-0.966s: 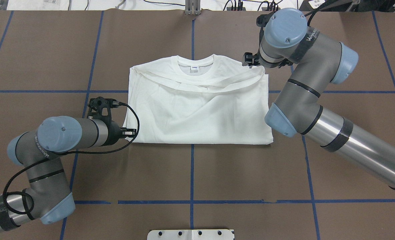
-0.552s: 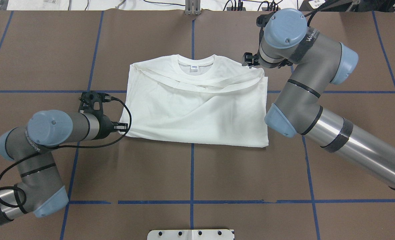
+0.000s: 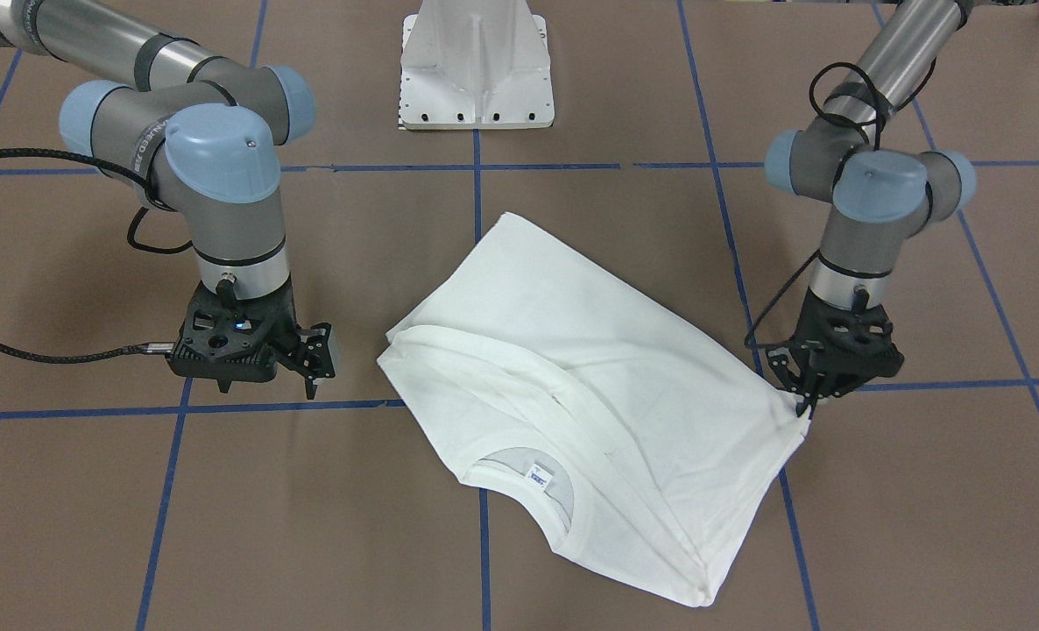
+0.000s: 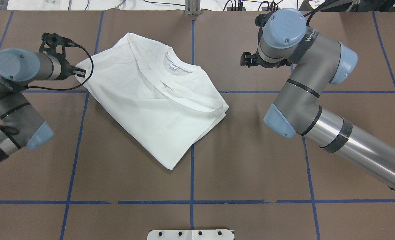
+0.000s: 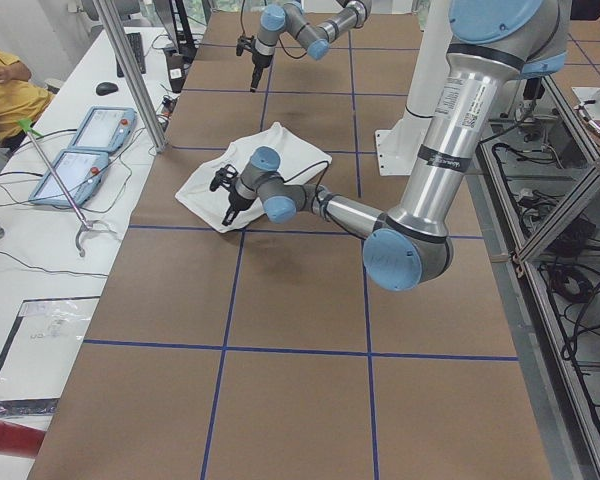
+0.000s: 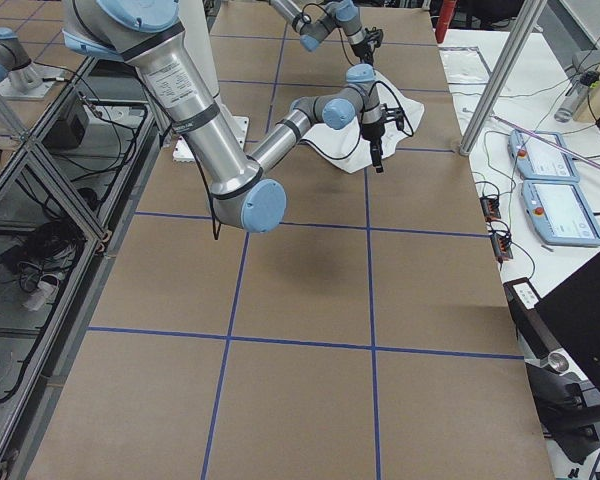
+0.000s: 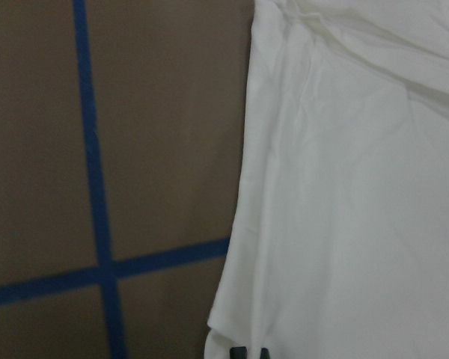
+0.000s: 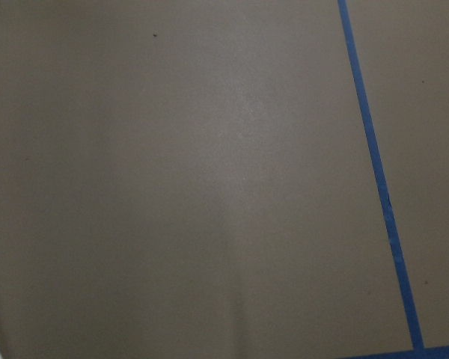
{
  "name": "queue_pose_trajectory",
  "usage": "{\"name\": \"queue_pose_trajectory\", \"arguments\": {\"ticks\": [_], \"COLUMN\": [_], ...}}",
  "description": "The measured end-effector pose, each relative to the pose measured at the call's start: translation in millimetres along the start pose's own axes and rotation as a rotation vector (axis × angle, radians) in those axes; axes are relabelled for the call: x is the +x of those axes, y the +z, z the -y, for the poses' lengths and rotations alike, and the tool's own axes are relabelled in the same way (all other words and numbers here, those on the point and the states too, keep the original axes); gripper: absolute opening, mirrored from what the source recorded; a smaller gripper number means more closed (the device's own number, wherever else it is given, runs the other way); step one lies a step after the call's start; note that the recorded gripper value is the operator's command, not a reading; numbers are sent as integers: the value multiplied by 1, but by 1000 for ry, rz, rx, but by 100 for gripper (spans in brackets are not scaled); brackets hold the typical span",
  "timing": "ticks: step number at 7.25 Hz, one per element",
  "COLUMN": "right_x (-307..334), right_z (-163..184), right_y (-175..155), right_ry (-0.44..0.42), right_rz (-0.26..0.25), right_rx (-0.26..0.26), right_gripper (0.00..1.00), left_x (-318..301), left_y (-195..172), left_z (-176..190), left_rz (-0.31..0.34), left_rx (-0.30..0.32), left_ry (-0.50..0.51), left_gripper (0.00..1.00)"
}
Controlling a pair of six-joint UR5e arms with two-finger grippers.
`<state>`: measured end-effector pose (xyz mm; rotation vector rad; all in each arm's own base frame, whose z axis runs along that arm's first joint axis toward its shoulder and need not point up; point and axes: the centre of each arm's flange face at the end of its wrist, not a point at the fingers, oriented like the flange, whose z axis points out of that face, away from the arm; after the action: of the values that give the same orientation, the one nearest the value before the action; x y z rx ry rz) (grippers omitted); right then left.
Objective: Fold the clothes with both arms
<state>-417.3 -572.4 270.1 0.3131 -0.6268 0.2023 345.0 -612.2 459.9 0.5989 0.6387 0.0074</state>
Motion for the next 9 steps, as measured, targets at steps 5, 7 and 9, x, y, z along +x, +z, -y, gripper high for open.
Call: {"name": "queue_pose_trajectory", "arguments": {"ticks": [5,7,9], "right_x": [-10,-48,-138], "right_z": [-8,-13,2], "right_y": [-7,1,19], "right_ry": [5,95,216], "right_rz": [29,110,138], "right_rx": [6,24,58], "right_gripper": [100,93,69], "left_x": [13,7,-3], "left_y": [56,40,19], "left_z": [136,132,116], "left_rz": [134,37,-29], "left_rx": [77,88,91], "left_ry": [-10,-2,6], "left_gripper": [100,100,100]}}
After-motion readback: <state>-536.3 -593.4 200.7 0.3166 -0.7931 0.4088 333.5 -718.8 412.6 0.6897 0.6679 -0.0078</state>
